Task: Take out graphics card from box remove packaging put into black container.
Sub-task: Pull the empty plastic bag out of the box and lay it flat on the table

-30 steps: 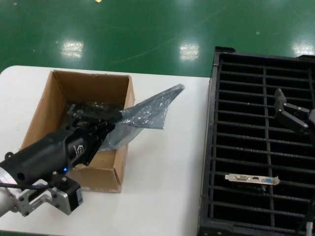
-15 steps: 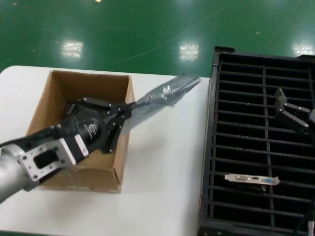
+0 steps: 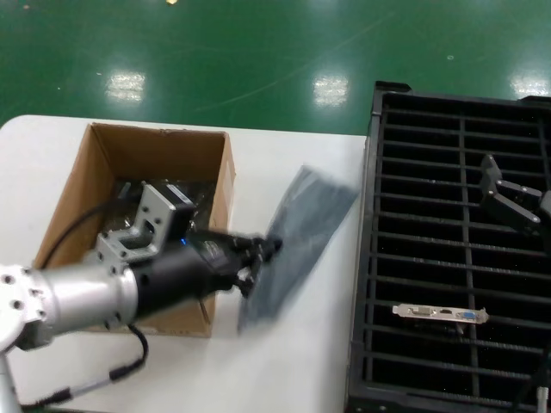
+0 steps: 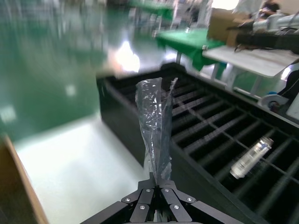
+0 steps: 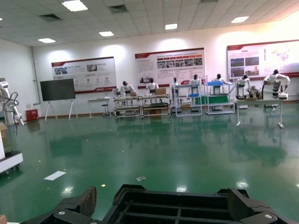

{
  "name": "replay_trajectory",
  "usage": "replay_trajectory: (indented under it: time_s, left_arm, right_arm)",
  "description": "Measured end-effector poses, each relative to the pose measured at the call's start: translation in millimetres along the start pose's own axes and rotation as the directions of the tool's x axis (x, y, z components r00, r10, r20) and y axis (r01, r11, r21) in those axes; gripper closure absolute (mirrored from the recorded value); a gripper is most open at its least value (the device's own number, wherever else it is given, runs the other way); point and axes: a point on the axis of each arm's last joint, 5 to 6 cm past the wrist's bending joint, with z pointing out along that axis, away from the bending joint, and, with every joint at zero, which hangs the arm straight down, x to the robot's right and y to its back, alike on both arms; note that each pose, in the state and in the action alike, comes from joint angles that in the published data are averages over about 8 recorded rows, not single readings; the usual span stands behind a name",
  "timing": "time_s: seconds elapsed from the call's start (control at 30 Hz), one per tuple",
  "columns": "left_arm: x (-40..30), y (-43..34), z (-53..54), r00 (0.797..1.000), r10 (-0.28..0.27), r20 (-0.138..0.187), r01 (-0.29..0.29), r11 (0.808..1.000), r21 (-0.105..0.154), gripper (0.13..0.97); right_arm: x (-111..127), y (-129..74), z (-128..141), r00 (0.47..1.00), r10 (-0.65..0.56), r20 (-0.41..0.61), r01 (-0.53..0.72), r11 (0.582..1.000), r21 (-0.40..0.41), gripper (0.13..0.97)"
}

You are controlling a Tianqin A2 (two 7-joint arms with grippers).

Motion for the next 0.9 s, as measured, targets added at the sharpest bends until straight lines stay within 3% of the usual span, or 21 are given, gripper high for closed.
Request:
replay_trajectory:
  time_s: [0.13,0.27,0.53,0.73,0.9]
  left_arm:
    - [5.5,3.9,12.6,0.986,-0.169,-0.012,0.167,0.982,-0.091,0.957]
    - [8.5,7.6,25.2,0.959,-0.284,0.015,0.284,0.951,-0.125,0.957]
    - [5.3,10.8,54.9,0.916,-0.394,0.076,0.401,0.909,-0.114,0.957]
    - [-0.5,10.1,79.7,0.902,-0.417,0.108,0.427,0.898,-0.101,0.937]
    - [-6.8,5.8,90.7,0.899,-0.423,0.117,0.433,0.898,-0.077,0.917]
  right_arm:
    - [0,0,0,1.000,0.000,0.000,0.000,1.000,0.000,0.130]
    - [0,0,0,1.000,0.000,0.000,0.000,1.000,0.000,0.130]
    - [0,0,0,1.000,0.000,0.000,0.000,1.000,0.000,0.130]
    - [0,0,0,1.000,0.000,0.000,0.000,1.000,0.000,0.130]
    - [0,0,0,1.000,0.000,0.000,0.000,1.000,0.000,0.130]
